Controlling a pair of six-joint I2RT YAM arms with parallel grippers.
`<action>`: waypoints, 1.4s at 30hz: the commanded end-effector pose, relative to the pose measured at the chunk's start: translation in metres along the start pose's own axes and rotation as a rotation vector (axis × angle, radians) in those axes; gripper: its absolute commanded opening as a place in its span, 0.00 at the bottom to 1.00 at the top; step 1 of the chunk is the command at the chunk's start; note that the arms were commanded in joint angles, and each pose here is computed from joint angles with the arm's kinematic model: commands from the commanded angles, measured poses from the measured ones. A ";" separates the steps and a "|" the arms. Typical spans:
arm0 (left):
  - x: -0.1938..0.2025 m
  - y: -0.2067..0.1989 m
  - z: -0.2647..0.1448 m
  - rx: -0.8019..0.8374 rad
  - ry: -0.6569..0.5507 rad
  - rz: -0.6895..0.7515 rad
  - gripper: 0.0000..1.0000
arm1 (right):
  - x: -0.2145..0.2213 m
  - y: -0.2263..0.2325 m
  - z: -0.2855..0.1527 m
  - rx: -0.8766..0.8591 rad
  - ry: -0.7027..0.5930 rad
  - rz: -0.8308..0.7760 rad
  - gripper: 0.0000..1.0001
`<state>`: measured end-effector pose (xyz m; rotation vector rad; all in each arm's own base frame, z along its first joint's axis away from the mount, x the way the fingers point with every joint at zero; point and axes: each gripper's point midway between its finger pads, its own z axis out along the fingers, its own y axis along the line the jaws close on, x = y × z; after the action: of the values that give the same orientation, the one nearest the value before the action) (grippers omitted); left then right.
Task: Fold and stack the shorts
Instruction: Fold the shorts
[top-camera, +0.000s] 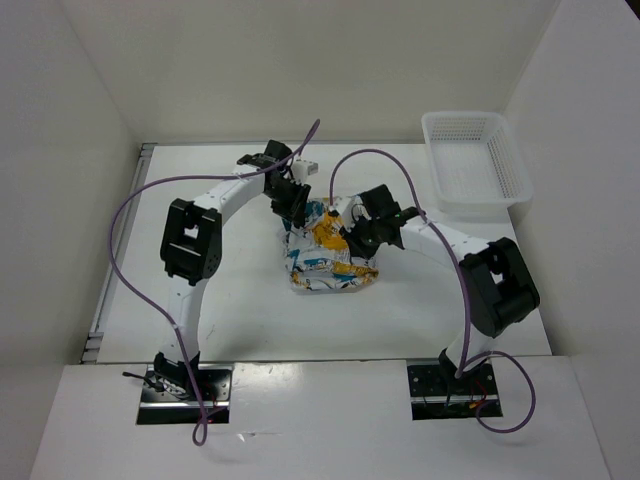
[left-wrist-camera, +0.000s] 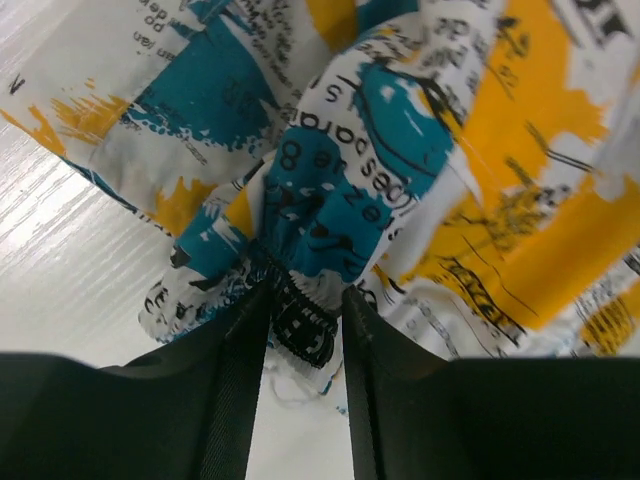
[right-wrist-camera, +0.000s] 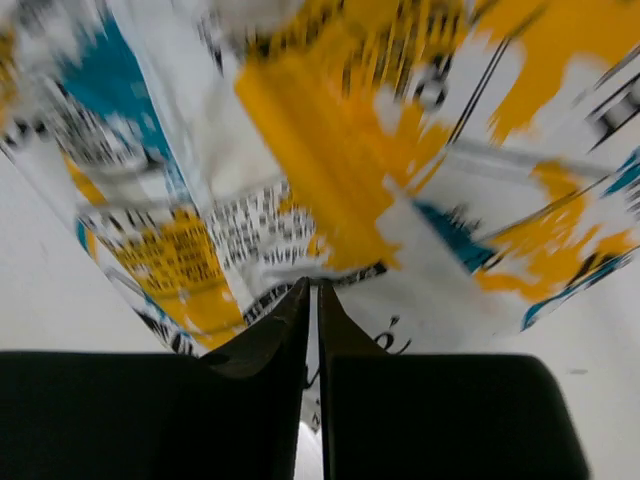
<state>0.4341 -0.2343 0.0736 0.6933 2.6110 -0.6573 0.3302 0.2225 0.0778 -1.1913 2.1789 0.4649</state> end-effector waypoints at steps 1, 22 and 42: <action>-0.017 0.011 0.004 -0.042 -0.056 0.027 0.41 | 0.017 0.002 -0.011 0.022 0.047 -0.115 0.11; -0.020 0.027 0.004 -0.074 -0.057 0.008 0.61 | -0.003 0.009 -0.022 0.158 0.069 -0.463 0.06; -0.002 0.138 -0.281 -0.407 -0.535 -0.217 1.00 | 0.016 -0.149 -0.252 0.856 -0.150 0.350 1.00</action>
<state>0.4626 -0.0144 0.2977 0.1913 2.1100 -0.3530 0.3701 0.0197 0.2302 -0.5464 2.0501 -0.2391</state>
